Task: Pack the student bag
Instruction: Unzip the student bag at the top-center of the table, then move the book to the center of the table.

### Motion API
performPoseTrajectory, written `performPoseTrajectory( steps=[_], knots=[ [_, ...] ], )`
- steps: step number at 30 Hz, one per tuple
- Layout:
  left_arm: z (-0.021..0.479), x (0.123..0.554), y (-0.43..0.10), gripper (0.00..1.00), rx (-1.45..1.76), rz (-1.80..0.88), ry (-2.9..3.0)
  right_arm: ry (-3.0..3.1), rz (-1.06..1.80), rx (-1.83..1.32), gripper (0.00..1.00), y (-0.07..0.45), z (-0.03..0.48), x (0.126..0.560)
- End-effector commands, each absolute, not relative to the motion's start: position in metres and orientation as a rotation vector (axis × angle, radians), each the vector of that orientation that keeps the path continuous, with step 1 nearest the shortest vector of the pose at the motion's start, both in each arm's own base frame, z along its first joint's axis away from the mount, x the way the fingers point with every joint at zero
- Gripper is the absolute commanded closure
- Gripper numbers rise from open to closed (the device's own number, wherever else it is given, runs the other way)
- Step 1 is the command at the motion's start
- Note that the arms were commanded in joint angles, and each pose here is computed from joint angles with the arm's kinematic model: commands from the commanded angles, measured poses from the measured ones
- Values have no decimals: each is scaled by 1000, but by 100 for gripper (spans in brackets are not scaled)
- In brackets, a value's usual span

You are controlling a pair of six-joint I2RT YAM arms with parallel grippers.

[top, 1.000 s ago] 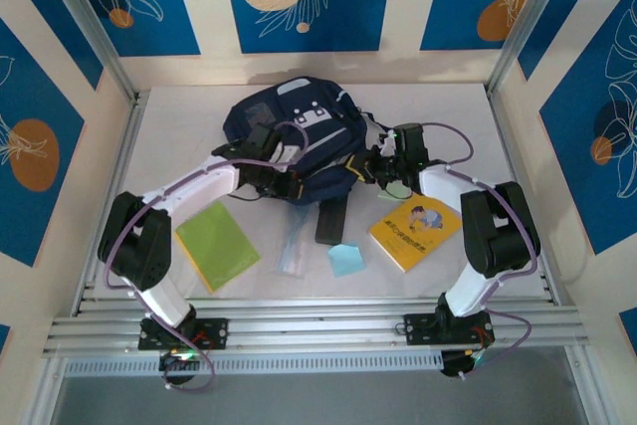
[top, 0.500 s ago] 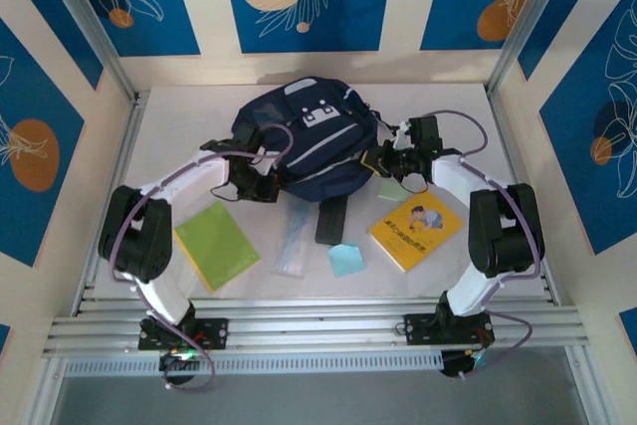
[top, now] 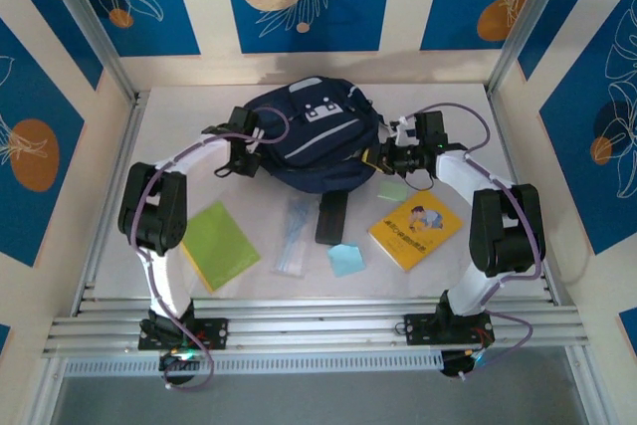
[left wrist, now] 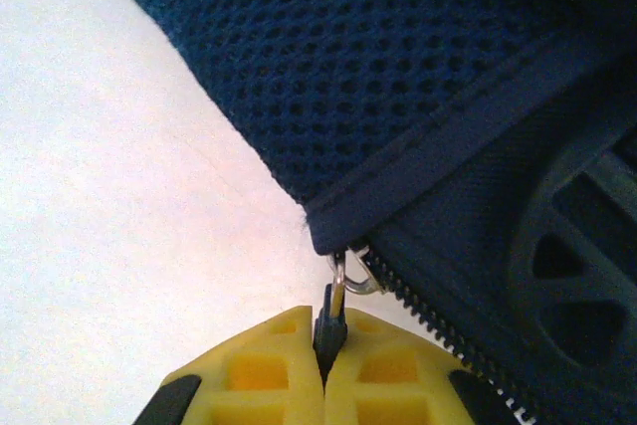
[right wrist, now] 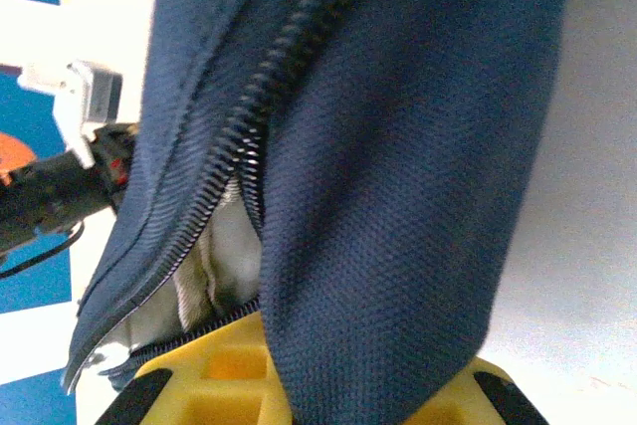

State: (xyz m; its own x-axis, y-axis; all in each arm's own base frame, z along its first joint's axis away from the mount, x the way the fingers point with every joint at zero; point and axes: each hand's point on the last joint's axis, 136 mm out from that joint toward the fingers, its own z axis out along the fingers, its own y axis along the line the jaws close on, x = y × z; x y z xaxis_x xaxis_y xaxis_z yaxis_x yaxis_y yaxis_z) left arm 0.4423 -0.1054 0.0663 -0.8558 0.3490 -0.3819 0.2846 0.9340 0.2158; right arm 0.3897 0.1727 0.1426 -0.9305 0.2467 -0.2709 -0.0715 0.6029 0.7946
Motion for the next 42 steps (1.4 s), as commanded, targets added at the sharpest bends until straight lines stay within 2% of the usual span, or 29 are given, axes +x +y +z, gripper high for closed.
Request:
performPoseTrajectory(
  steps=[1, 2, 3, 4, 5, 6, 7, 8, 9, 11, 20, 29, 35, 42],
  knots=[
    [86, 469, -42, 100, 161, 465, 2595, 2402, 1278, 20, 100, 178, 167, 396],
    [86, 468, -46, 93, 138, 422, 2599, 2402, 1289, 5, 100, 184, 168, 394],
    [86, 467, -51, 80, 114, 371, 2605, 2404, 1297, -2, 100, 188, 169, 393],
    [88, 465, -55, 60, 92, 322, 2608, 2407, 1301, -4, 98, 190, 170, 392],
    [89, 462, -61, 39, 69, 259, 2612, 2414, 1303, -2, 84, 192, 171, 390],
    [92, 457, -66, 23, 40, 205, 2615, 2420, 1306, 3, 66, 193, 172, 388],
    [95, 453, -69, 11, 20, 162, 2614, 2428, 1307, 9, 50, 193, 173, 386],
    [99, 446, -73, 1, -4, 110, 2613, 2443, 1305, 20, 39, 193, 174, 382],
    [103, 439, -77, 0, -21, 57, 2611, 2456, 1298, 23, 30, 193, 176, 378],
    [110, 423, -83, 0, -57, -26, 2608, 2502, 1256, 37, 24, 191, 177, 368],
    [97, 323, -76, 0, -265, -174, 2732, 2600, 1054, -154, 24, 222, 194, 314],
    [82, 242, -48, 0, -546, -95, 2810, 2540, 1200, -397, 25, 304, 197, 295],
    [71, 215, -23, 0, -708, 15, 2784, 2535, 1267, -467, 27, 356, 169, 292],
    [43, 197, -13, 0, -864, 10, 2779, 2555, 1308, -481, 27, 382, 141, 292]
  ],
)
